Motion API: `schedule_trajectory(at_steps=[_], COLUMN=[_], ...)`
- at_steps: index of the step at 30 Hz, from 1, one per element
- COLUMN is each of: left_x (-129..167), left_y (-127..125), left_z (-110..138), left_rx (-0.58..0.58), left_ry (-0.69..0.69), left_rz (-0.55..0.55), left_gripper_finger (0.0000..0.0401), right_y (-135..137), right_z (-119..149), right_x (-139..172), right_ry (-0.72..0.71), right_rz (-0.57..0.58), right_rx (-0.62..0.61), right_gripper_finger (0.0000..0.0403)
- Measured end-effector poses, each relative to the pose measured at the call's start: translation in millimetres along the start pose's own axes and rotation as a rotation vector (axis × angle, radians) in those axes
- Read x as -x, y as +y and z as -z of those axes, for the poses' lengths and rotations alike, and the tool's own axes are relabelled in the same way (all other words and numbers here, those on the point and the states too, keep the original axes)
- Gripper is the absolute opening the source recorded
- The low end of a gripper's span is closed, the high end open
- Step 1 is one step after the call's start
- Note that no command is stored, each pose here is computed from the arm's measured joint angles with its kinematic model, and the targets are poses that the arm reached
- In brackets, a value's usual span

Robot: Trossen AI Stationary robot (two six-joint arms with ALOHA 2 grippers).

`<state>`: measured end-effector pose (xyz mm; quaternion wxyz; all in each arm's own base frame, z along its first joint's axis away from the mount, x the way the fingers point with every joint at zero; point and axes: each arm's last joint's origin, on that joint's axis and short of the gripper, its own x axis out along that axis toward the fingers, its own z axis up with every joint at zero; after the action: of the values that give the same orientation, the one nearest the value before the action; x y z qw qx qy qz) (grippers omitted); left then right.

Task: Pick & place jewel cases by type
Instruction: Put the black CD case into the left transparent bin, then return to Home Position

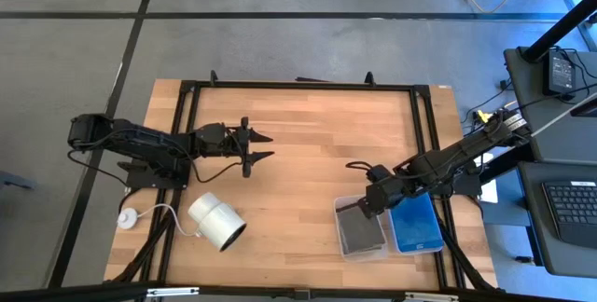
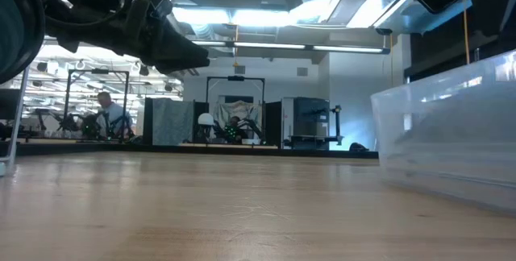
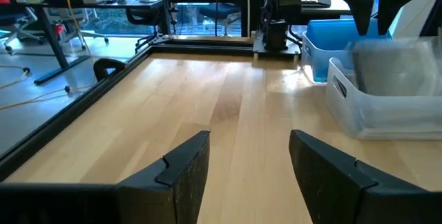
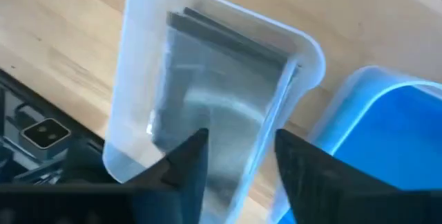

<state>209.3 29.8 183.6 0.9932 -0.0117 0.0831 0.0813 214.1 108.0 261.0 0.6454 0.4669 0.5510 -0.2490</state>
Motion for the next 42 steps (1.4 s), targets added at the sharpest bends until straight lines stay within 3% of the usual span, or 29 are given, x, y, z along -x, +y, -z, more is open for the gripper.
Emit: schedule_trajectory(at_steps=[4,9,13,16,19,23,26,32,38,42], left_x=[0,0,0,0,0,2,4,21,39,49], left_y=[0,0,2,5,8,9,9,8,9,12], left_z=[1,1,1,0,-1,-4,-6,-15,-26,-17], left_rx=[0.002,0.009,-0.021,-0.005,0.075,0.102,0.089,0.083,0.052,0.07], left_ry=[0.006,0.009,0.009,-0.002,-0.008,-0.026,-0.039,-0.027,-0.077,-0.056], left_rz=[0.0,-0.003,-0.035,-0.073,-0.091,-0.09,-0.086,-0.083,-0.107,-0.219], left_gripper_finger=[0.0196,0.0196,0.0196,0.0196,0.0196,0.0196,0.0196,0.0196,0.0196,0.0196], right_y=[-3,-14,-31,-35,-23,2,-2,-41,-88,-116], right_z=[-1,-4,-12,-20,-34,-74,-108,-132,-118,-103], right_x=[0,13,31,35,25,4,-6,-18,-22,-21], right_ry=[0.0,-0.039,-0.191,-0.354,-0.472,-0.542,-0.583,-0.69,-0.87,-1.003], right_rz=[0.03,0.193,0.422,0.481,0.395,0.14,0.025,-0.162,-0.294,-0.355], right_rx=[0.014,0.034,0.096,0.121,0.317,0.684,0.838,0.929,0.922,0.895], right_gripper_finger=[0.0202,0.0235,0.0241,0.0242,0.0242,0.0242,0.0242,0.0242,0.0242,0.0242])
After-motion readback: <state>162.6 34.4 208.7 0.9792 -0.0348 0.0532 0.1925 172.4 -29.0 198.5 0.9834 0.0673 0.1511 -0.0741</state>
